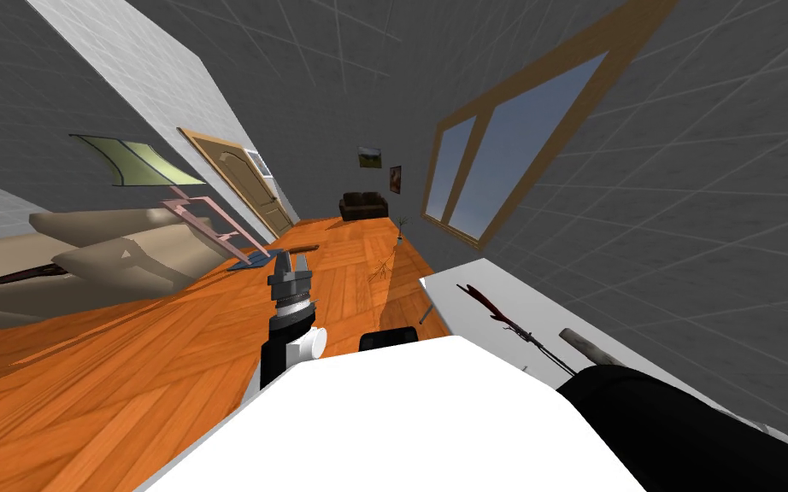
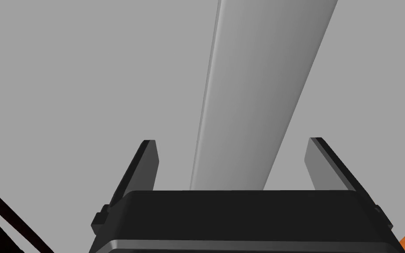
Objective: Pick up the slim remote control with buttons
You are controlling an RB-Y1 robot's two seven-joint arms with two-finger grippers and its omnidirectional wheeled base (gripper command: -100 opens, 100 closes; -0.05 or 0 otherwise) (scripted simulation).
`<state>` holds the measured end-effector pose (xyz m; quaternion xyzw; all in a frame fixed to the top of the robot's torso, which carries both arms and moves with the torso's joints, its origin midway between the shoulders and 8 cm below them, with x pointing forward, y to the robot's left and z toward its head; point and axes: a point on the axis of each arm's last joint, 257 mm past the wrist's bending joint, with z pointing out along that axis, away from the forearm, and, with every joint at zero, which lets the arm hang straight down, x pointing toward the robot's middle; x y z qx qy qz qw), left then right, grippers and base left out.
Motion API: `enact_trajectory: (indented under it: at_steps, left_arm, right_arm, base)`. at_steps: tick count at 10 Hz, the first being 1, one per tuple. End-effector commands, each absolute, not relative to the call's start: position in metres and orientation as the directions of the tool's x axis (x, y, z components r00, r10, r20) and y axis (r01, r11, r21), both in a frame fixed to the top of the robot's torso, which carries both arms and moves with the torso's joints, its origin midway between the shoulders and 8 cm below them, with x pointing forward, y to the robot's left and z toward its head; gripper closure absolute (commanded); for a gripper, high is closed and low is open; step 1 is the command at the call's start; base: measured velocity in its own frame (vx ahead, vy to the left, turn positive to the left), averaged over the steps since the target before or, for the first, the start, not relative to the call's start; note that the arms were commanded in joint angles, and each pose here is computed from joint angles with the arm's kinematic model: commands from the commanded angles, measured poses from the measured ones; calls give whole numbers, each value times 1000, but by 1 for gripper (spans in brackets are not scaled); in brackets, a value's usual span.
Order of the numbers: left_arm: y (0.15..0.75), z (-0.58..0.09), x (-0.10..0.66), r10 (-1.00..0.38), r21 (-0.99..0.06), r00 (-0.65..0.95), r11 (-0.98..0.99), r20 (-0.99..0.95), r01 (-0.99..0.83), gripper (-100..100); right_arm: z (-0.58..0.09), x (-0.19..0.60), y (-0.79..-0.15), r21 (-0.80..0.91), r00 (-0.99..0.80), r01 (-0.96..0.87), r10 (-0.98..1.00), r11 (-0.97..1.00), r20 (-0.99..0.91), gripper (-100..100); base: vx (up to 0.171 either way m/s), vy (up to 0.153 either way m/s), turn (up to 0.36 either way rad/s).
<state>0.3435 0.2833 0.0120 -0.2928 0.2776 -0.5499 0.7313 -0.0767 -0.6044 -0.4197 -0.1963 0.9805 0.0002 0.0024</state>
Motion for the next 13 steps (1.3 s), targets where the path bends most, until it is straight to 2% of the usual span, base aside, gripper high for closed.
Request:
enact_trajectory:
  at_steps: [1,5,6,10,11,12,13]
  left_arm:
    - [283,12,344,-967,-734,241,224,-84,642,0]
    - [283,12,344,-967,-734,241,224,-84,642,0]
    - [283,12,343,-967,-734,241,224,-84,642,0]
    - [283,12,343,-967,-734,241,224,-84,642,0]
    - [283,12,343,-967,-734,241,224,-84,642,0]
    - [283,12,343,-967,-734,241,224,-84,642,0]
    - [283,12,343,-967,-734,241,224,-84,642,0]
  right_arm:
    - [-423,-71,-599,-4,-928,-373,-373,928,-5,-100]
    - [-428,-64,-591,-4,-932,-361,-361,932,-8,-100]
    - [-428,-64,-591,-6,-934,-358,-358,934,-8,100]
    - [-429,-65,-590,-3,-935,-356,-356,935,-8,100]
    - [-429,-65,-590,-3,-934,-356,-356,934,-8,0]
    - [-425,-68,-596,-4,-930,-367,-367,930,-6,100]
    - [-423,-71,-599,-4,-928,-373,-373,928,-5,100]
  base:
    - [-73,-29,53]
    - [-59,-19,45]
    - [-5,-1,-4]
    - [0,0,0]
    - [0,0,0]
    - [50,10,-77]
    - [91,22,-85]
